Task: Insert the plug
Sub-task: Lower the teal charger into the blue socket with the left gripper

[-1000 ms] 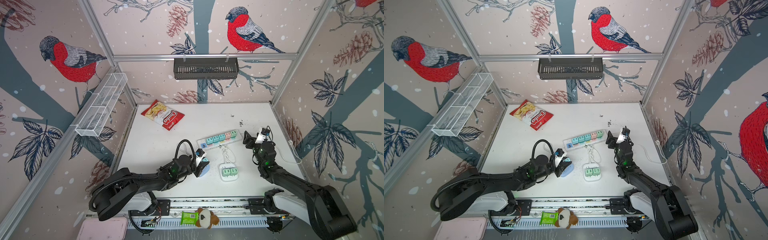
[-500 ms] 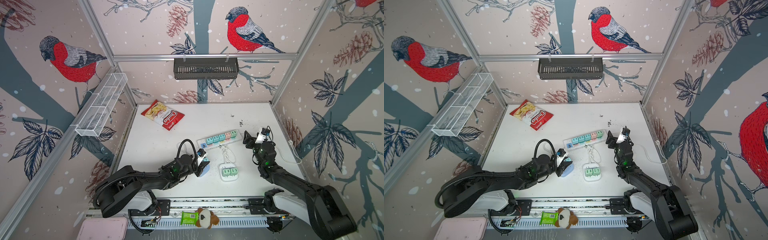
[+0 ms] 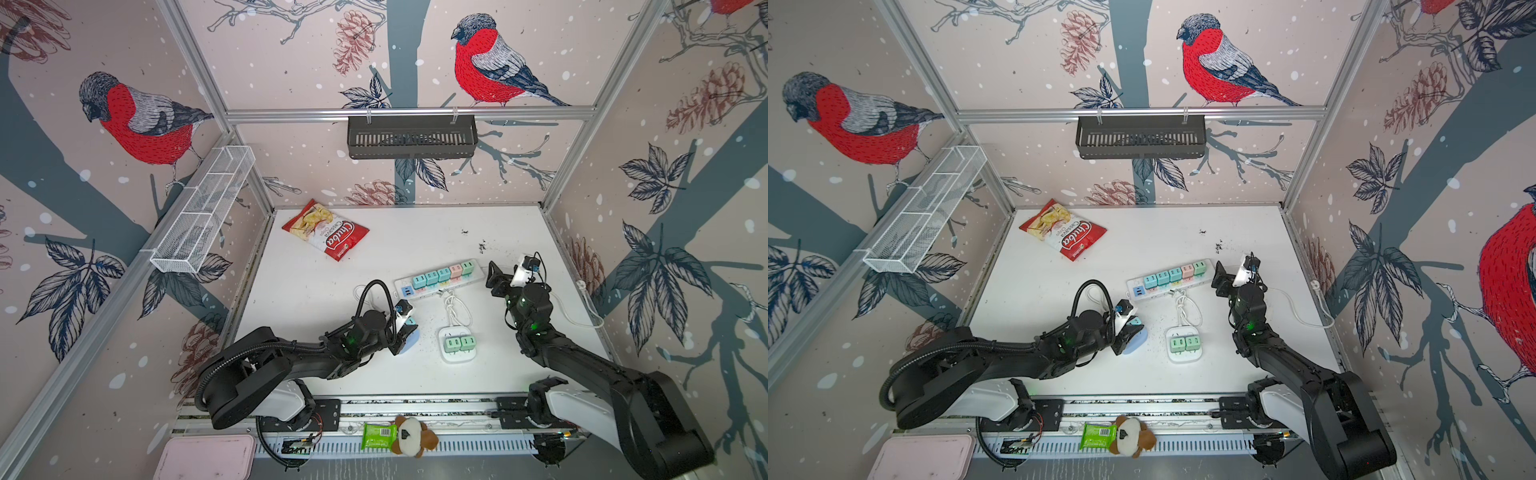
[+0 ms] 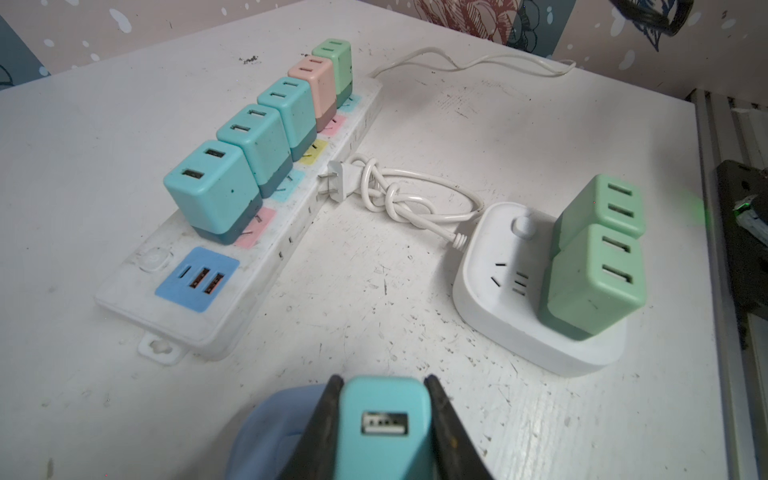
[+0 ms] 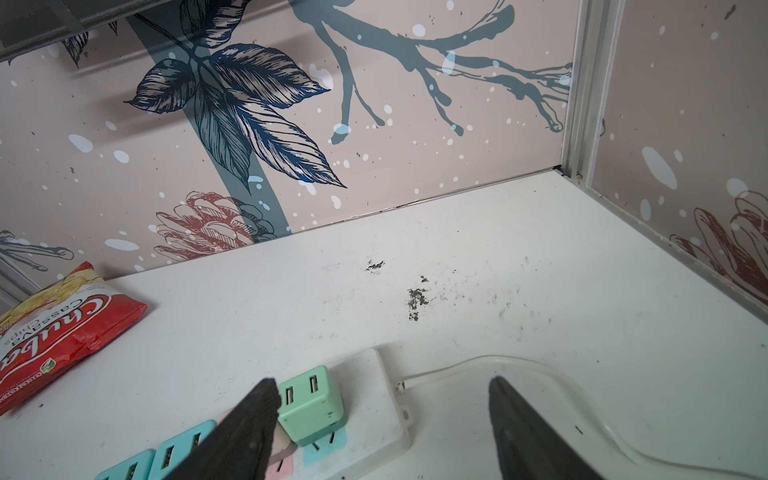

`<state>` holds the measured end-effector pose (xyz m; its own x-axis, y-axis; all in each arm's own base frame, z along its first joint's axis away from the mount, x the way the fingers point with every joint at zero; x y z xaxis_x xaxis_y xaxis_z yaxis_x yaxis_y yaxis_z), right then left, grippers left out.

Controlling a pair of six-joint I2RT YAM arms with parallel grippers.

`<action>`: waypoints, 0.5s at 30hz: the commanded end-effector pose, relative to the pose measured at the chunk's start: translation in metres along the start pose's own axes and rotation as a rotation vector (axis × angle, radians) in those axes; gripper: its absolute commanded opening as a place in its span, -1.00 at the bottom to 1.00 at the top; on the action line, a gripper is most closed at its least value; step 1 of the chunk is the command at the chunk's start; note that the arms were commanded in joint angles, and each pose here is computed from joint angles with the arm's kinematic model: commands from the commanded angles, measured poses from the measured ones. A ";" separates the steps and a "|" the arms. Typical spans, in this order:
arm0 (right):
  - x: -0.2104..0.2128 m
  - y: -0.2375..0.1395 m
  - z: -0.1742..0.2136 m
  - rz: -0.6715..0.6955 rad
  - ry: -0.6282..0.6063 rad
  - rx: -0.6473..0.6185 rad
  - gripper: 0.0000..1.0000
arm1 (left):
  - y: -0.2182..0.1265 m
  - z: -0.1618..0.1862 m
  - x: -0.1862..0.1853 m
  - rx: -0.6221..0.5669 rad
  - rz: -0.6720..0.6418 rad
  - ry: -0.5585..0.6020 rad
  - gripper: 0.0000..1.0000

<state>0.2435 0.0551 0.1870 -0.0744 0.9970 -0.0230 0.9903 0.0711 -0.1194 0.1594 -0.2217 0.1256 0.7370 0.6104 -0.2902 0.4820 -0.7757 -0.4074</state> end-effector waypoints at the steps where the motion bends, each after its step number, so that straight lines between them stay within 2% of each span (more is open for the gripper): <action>1: 0.001 0.000 -0.004 -0.005 0.013 -0.026 0.59 | -0.001 -0.002 0.000 -0.044 0.001 0.020 -1.00; 15: 0.001 0.000 -0.004 -0.005 0.012 -0.024 0.58 | 0.009 0.009 0.005 0.001 -0.038 0.035 -1.00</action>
<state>0.2432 0.0552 0.1874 -0.0751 0.9969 -0.0226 0.9905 0.0720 -0.1176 0.1640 -0.2258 0.1180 0.7362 0.6217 -0.2673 0.5080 -0.7687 -0.3886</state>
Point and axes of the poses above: each gripper's point midway between its finger pads, its own y axis out along the fingers, its own x axis along the line the jaws close on, z = x × y, the point moved 10 cm from there along -y, back along the fingers, and after that the axes turned 15 degrees about -y, right-handed, at the moved point
